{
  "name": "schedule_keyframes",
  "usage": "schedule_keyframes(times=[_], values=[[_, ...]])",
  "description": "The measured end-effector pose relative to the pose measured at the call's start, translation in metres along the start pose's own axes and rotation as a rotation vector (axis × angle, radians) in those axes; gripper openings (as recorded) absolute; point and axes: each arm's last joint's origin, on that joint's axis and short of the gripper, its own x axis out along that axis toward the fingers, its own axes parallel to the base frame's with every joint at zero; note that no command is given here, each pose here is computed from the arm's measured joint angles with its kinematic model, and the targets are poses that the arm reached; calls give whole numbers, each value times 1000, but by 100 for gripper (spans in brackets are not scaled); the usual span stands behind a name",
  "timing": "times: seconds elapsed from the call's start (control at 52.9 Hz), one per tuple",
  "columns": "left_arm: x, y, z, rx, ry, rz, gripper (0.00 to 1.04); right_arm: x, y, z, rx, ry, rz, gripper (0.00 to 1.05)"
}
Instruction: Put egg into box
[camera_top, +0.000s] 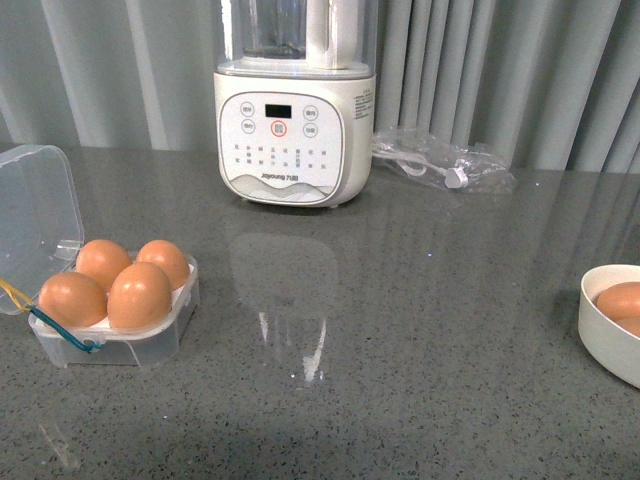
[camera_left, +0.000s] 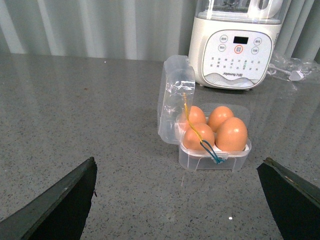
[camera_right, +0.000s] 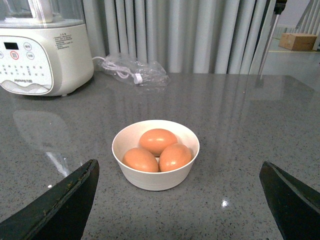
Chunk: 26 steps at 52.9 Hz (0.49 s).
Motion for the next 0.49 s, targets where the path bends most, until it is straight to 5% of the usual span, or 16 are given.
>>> schedule_keyframes(times=[0.397, 0.491], values=[[0, 0, 0, -5, 11, 14, 98, 0, 0, 0, 0, 0, 0, 97], [2, -1, -3, -91, 303, 244, 98, 0, 0, 0, 0, 0, 0, 97]])
